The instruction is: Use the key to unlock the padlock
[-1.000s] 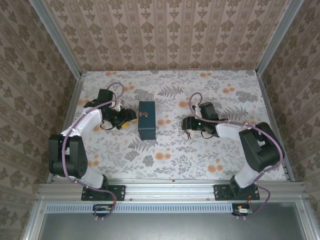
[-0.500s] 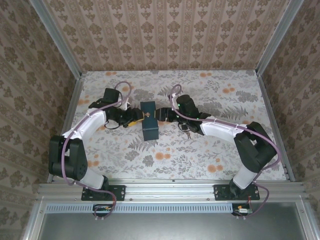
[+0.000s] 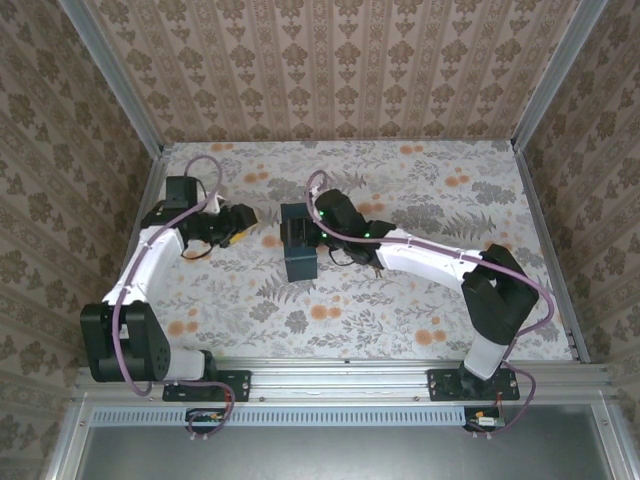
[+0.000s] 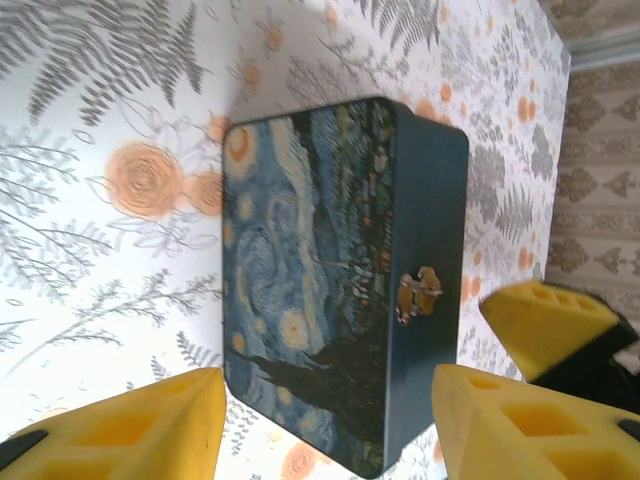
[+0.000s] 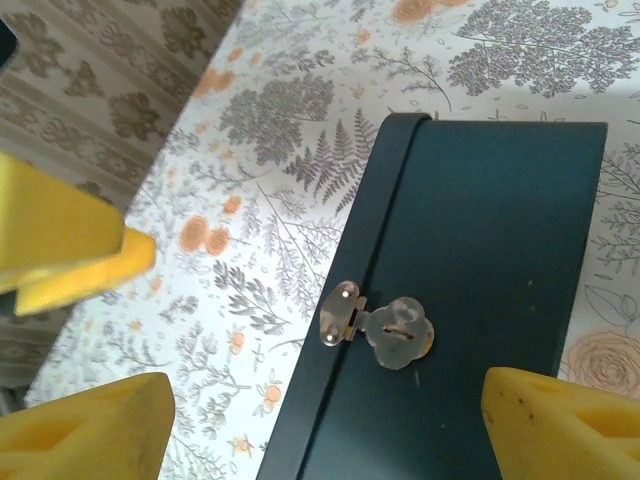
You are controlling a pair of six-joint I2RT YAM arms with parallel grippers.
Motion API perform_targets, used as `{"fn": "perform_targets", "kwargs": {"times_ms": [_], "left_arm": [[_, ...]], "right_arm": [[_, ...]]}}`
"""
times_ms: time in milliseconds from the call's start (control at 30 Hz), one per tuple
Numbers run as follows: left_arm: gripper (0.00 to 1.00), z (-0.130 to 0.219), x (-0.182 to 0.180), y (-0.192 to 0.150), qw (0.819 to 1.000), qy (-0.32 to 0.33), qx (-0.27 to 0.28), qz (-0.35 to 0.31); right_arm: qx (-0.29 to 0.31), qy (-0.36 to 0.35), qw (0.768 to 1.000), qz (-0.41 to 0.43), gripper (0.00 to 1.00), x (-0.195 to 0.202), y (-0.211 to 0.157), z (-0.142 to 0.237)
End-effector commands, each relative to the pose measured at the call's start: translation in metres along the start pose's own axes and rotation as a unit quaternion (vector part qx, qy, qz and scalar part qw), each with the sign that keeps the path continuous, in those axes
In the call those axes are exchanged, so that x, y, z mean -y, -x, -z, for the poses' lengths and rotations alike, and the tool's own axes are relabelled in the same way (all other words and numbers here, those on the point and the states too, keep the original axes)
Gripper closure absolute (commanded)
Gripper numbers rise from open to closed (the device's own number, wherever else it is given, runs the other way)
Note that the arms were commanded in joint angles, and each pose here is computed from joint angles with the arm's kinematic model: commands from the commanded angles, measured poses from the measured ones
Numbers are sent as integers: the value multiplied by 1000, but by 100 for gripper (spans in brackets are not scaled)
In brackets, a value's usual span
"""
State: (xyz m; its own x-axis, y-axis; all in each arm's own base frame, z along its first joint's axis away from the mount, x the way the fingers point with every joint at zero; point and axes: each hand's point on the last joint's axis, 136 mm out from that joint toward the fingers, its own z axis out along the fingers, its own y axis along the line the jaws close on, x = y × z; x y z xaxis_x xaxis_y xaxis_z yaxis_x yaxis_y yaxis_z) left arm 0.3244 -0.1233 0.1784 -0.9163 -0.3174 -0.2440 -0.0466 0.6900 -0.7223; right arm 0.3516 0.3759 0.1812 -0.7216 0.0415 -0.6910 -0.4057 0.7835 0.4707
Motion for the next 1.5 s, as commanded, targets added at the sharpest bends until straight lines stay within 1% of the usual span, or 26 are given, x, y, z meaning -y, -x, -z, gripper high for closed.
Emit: {"fn": "perform_targets", "kwargs": {"times_ms": [0, 67, 100, 133, 167, 233, 333, 533, 700, 767, 833, 900, 967, 1033, 1133, 1233, 1367, 1467], "left_arm": [[42, 7, -11, -10, 1000, 18, 3, 6], [42, 10, -11, -13, 1000, 19, 5, 2], [42, 12, -10, -14, 1000, 20, 6, -2], [42, 13, -9, -16, 1000, 20, 6, -6], [42, 15, -9, -17, 1000, 22, 6, -9], [42, 17, -7, -18, 1000, 21, 7, -15], [42, 19, -6, -19, 1000, 19, 7, -20], [42, 20, -5, -22, 1000, 13, 8, -20], [43, 19, -11, -29, 999, 29, 4, -19], [43, 23, -14, -29, 999, 42, 12, -22], [43, 25, -14, -30, 999, 46, 17, -25], [43, 27, -13, -31, 998, 45, 19, -27], [43, 27, -12, -31, 998, 46, 21, -30], [43, 27, -9, -32, 998, 46, 21, -32], [43, 27, -4, -30, 998, 45, 22, -36], [43, 25, 3, -27, 998, 41, 23, -40], [43, 22, 15, -23, 997, 43, 23, -52], [43, 18, 24, -19, 997, 41, 22, -58]], "right_arm": [[-22, -97, 993, 56, 17, 19, -13, 2], [-18, -123, 989, 76, 16, 19, -12, 8], [-16, -128, 988, 84, 13, 18, -12, 10], [-15, -134, 987, 90, 1, 17, -12, 11], [-14, -139, 985, 97, 0, 16, -12, 13], [-15, -144, 983, 109, 0, 13, -14, 13], [-20, -171, 979, 111, 0, 21, -20, 10], [-40, -173, 977, 115, 0, 18, -34, -11], [-52, -193, 974, 106, 0, 26, -45, -27], [-53, -207, 972, 100, 5, 33, -48, -29], [-48, -207, 974, 84, 12, 36, -49, -28], [-39, -184, 981, 54, 22, 35, -48, -27], [-23, -155, 987, 17, 28, 34, -44, -22], [-8, -118, 993, -24, 32, 34, -42, -18], [17, -49, 992, -119, 31, 42, -39, -14], [33, 8, 979, -203, 28, 56, -41, -13], [31, 38, 963, -265, 22, 82, -54, -14], [30, 70, 955, -288, 19, 96, -64, -19]]}}
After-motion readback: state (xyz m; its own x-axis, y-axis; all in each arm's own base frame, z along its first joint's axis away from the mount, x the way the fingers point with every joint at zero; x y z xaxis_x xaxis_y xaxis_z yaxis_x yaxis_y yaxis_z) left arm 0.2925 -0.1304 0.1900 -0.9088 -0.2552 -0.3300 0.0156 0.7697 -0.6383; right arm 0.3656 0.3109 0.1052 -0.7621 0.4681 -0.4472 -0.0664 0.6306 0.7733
